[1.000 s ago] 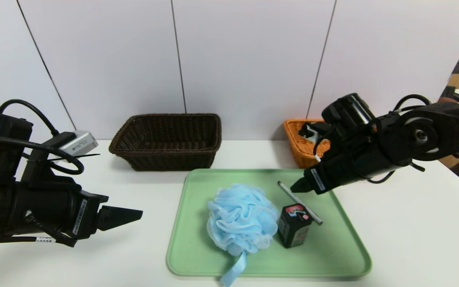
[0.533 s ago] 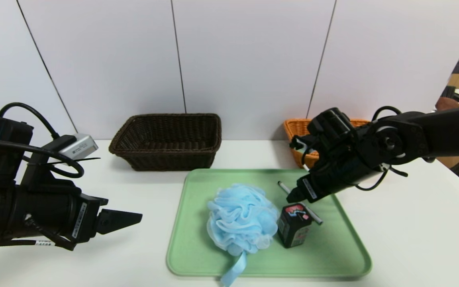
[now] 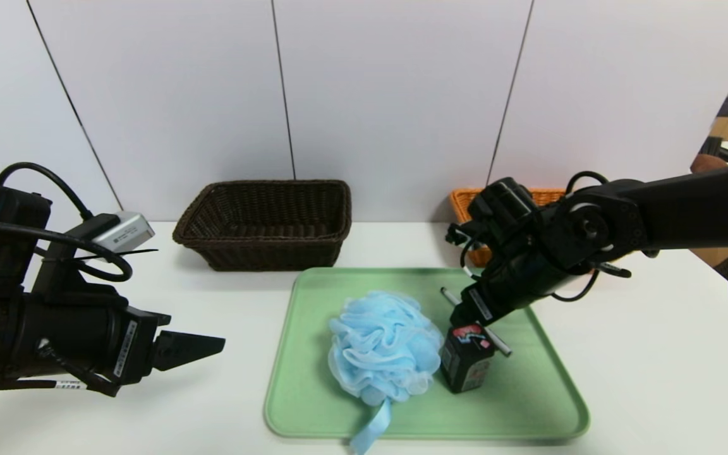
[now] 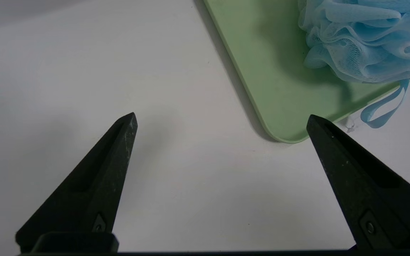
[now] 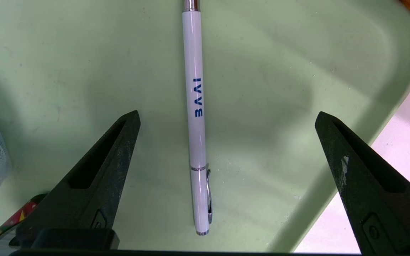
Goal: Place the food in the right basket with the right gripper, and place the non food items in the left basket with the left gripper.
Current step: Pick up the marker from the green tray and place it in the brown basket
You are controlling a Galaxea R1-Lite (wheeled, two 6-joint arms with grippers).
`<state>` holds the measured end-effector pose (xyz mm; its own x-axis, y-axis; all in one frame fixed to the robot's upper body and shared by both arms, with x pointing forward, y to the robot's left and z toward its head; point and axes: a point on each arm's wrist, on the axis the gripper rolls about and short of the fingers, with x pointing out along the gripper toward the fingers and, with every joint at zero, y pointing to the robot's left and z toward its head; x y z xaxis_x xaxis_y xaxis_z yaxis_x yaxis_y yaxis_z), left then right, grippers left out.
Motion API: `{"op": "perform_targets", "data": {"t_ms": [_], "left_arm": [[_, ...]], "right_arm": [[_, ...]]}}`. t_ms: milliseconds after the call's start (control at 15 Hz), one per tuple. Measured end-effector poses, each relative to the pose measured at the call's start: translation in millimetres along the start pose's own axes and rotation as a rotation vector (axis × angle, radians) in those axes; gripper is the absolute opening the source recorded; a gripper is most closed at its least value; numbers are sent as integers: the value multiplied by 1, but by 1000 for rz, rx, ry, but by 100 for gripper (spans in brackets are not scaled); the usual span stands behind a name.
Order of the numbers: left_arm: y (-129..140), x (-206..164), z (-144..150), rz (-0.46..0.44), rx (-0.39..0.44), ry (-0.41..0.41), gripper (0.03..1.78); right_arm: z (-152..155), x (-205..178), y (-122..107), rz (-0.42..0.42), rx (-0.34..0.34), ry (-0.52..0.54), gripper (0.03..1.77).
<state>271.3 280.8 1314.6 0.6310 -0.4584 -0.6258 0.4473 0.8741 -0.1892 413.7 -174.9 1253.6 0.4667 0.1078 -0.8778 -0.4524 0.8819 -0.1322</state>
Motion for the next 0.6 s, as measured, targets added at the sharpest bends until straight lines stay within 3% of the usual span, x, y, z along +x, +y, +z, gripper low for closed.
{"op": "perform_targets", "data": {"t_ms": [600], "left_arm": [[-1,-1,-2,-1,3,0,169]], "right_arm": [[5,5,1,4,5,29,170]]}}
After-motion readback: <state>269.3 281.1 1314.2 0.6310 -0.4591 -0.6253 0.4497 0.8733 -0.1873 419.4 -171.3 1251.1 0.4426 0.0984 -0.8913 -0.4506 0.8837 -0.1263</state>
